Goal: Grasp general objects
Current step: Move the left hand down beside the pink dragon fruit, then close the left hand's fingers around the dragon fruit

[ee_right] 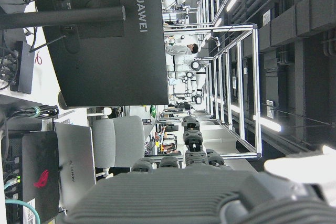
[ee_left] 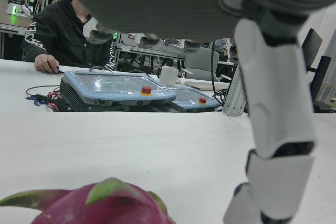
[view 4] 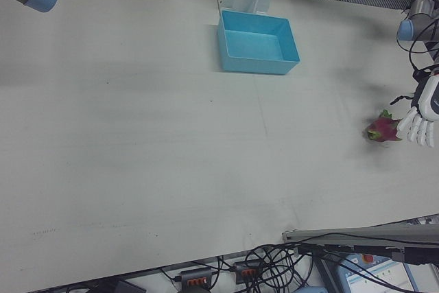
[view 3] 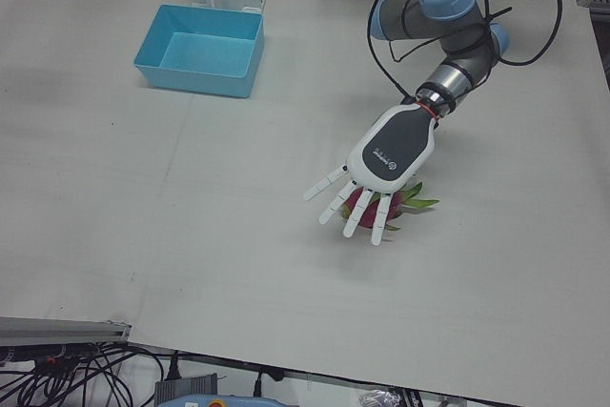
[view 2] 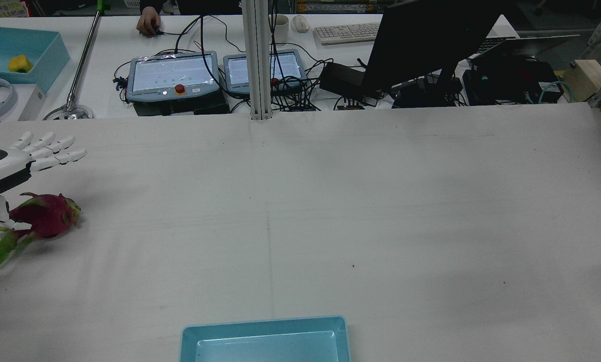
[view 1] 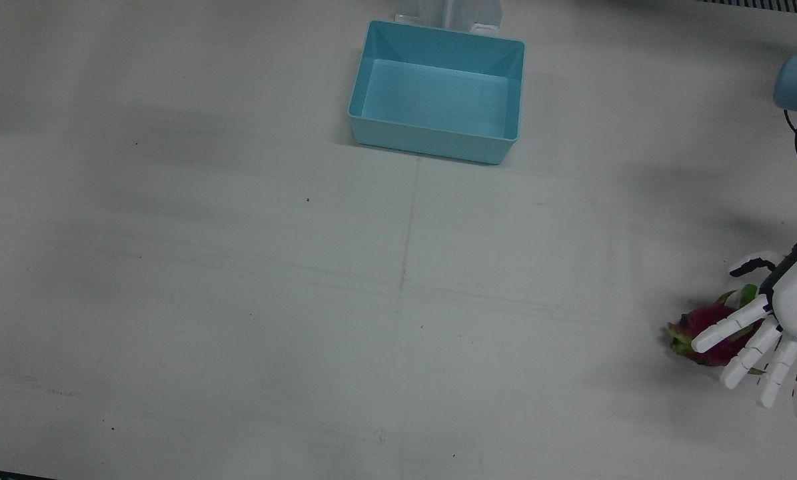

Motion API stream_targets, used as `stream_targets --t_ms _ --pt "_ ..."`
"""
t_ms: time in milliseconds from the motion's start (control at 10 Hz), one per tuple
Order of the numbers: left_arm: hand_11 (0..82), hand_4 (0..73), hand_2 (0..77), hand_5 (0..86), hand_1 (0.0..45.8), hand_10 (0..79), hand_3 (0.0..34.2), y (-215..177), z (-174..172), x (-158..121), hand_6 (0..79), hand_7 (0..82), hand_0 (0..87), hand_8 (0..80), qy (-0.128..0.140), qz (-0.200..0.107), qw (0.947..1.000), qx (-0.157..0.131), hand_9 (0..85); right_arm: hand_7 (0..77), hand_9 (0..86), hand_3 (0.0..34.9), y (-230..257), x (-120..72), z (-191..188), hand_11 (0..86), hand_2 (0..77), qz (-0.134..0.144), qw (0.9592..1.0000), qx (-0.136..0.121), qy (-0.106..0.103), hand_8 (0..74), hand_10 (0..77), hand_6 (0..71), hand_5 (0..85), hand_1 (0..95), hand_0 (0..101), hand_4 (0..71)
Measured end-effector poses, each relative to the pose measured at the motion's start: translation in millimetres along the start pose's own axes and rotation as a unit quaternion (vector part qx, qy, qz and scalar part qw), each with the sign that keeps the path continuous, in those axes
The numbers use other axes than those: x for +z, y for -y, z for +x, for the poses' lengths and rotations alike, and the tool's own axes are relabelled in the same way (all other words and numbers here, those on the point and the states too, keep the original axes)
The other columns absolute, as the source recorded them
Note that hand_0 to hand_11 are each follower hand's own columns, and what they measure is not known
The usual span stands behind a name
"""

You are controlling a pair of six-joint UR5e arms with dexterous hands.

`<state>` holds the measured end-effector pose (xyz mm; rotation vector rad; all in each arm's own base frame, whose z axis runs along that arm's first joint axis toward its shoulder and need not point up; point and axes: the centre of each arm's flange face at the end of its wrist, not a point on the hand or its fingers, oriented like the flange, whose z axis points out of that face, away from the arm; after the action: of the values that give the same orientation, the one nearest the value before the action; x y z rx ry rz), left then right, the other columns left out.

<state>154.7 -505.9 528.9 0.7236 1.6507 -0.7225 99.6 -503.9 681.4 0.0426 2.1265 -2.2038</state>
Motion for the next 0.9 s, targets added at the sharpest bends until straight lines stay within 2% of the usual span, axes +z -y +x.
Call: stream_targets --t_ms 100,200,300,400,700,800,900 --pt "0.5 0.0 33.3 2.2 0.5 0.5 26.8 -16.5 -5.2 6.5 0.5 3.3 80.1 1.1 0.008 0.003 0.9999 0.013 1.1 0.0 1.6 0.0 0.0 0.0 0.0 1.1 1.6 0.000 1.0000 0.000 0.000 0.0 0.0 0.0 0.0 5.4 0 0.0" --pt "0.5 0.0 32.7 2.2 0.5 0.5 29.4 -28.6 -8.5 11.3 0.5 3.3 79.0 1.1 0.013 0.005 0.9997 0.020 1.1 0.0 1.6 0.0 0.0 0.0 0.0 1.1 1.6 0.000 1.0000 0.000 0.000 0.0 0.0 0.0 0.0 5.4 0 0.0" --pt "0.5 0.0 32.7 2.2 0.5 0.5 29.4 -35.9 -10.1 14.4 0.5 3.3 79.0 1.1 0.018 0.006 0.9995 0.026 1.1 0.0 1.6 0.0 0.0 0.0 0.0 1.1 1.6 0.000 1.0000 0.000 0.000 0.0 0.0 0.0 0.0 5.4 0 0.0" --pt "0.5 0.0 32.2 2.2 0.5 0.5 30.3 -39.7 -10.2 16.6 0.5 3.3 76.1 1.1 0.023 0.006 0.9991 0.035 1.1 0.0 1.6 0.0 0.0 0.0 0.0 1.1 1.6 0.000 1.0000 0.000 0.000 0.0 0.0 0.0 0.0 5.4 0 0.0" --pt "0.5 0.0 32.2 2.2 0.5 0.5 30.2 -41.7 -8.1 20.6 0.5 2.2 72.2 1.1 0.039 0.007 0.9967 0.071 1.1 0.0 1.6 0.0 0.0 0.0 0.0 1.1 1.6 0.000 1.0000 0.000 0.000 0.0 0.0 0.0 0.0 5.4 0 0.0" --pt "0.5 0.0 31.1 2.7 0.5 0.5 30.3 -41.1 -8.9 20.1 0.5 2.2 67.6 1.1 0.045 0.008 0.9960 0.077 1.1 0.0 1.6 0.0 0.0 0.0 0.0 1.1 1.6 0.000 1.0000 0.000 0.000 0.0 0.0 0.0 0.0 5.4 0 0.0" --pt "0.5 0.0 30.5 2.2 0.5 0.5 30.3 -40.6 -10.5 19.4 0.5 2.2 67.4 1.1 0.050 0.009 0.9955 0.080 1.1 0.0 1.6 0.0 0.0 0.0 0.0 1.1 1.6 0.000 1.0000 0.000 0.000 0.0 0.0 0.0 0.0 4.9 0 0.0"
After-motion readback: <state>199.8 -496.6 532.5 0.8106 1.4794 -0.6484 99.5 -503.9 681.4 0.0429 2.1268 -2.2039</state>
